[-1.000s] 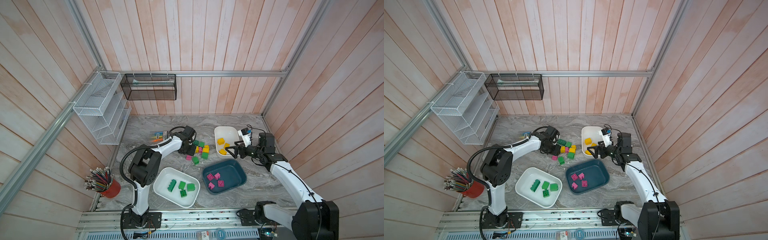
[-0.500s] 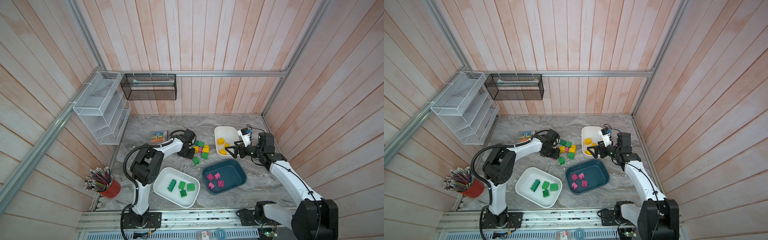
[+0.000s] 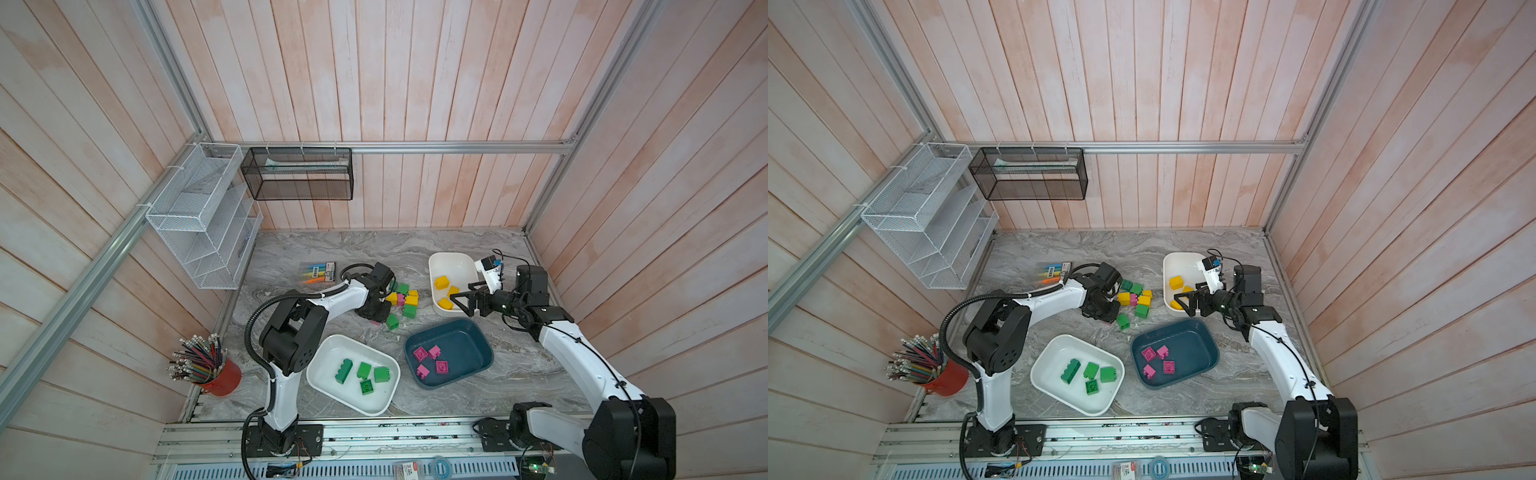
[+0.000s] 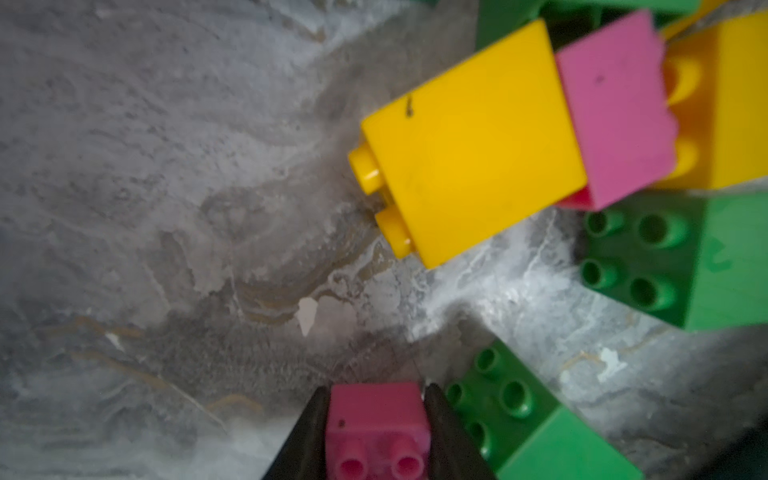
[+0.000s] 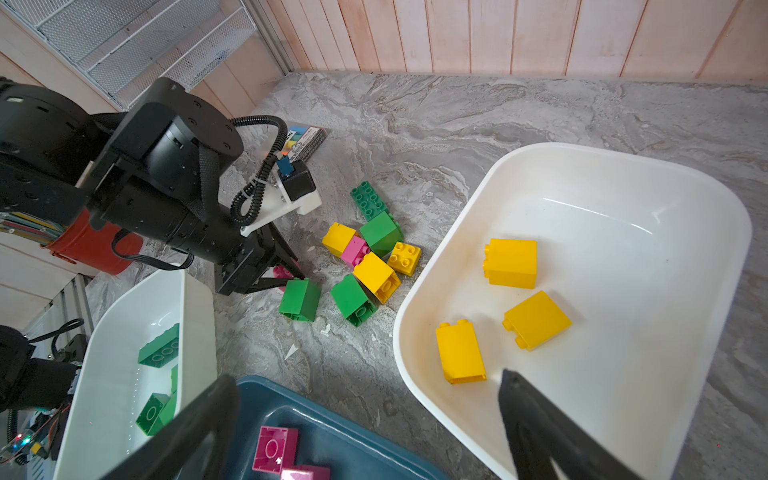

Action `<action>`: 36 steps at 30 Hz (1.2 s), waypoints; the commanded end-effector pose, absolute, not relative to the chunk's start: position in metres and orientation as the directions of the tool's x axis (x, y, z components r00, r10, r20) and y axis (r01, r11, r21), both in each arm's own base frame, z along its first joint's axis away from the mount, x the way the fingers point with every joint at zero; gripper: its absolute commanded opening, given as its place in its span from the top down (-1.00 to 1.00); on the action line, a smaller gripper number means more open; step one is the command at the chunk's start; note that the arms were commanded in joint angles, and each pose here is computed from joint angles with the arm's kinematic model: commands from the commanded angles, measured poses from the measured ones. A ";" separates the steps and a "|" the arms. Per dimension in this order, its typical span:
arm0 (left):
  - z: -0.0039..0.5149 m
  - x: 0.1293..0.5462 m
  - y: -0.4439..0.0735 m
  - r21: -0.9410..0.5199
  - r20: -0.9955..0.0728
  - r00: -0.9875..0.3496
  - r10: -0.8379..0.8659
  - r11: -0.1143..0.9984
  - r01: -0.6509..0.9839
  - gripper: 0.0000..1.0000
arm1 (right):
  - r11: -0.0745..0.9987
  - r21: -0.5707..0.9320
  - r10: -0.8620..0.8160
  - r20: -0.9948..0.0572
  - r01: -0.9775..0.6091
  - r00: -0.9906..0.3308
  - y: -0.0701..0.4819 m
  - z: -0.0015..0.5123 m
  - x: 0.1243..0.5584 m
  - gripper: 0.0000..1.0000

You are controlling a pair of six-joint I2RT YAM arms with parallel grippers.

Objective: Sort the legos into containers by color
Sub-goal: 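Lift the pink brick with the left gripper into the teal tray and release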

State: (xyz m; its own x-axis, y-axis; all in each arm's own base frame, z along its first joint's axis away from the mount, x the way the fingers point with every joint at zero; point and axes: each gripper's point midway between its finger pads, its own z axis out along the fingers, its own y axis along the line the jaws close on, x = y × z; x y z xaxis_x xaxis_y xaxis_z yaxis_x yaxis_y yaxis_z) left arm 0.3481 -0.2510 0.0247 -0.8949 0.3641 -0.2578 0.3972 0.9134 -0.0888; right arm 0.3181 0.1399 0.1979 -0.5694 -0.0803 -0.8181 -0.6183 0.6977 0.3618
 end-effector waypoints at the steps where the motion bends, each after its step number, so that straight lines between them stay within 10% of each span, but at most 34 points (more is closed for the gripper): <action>1: 0.029 0.333 -0.238 -0.048 -0.221 -0.906 0.362 0.923 0.381 0.24 | 0.692 0.371 -0.074 -0.818 -0.620 -0.571 0.140 0.197 0.317 -0.96; 23: 0.029 0.306 -0.227 -0.054 -0.170 -0.913 0.371 0.921 0.385 0.14 | 0.692 0.368 -0.073 -0.820 -0.621 -0.568 0.140 0.198 0.314 -0.96; 29: 0.037 0.318 -0.233 -0.056 -0.224 -0.900 0.374 0.917 0.395 0.73 | 0.689 0.368 -0.072 -0.822 -0.624 -0.565 0.140 0.199 0.315 -0.96; 36: 0.082 0.327 -0.252 -0.098 -0.306 -0.876 0.374 0.902 0.420 0.66 | 0.689 0.369 -0.071 -0.823 -0.624 -0.564 0.141 0.200 0.315 -0.96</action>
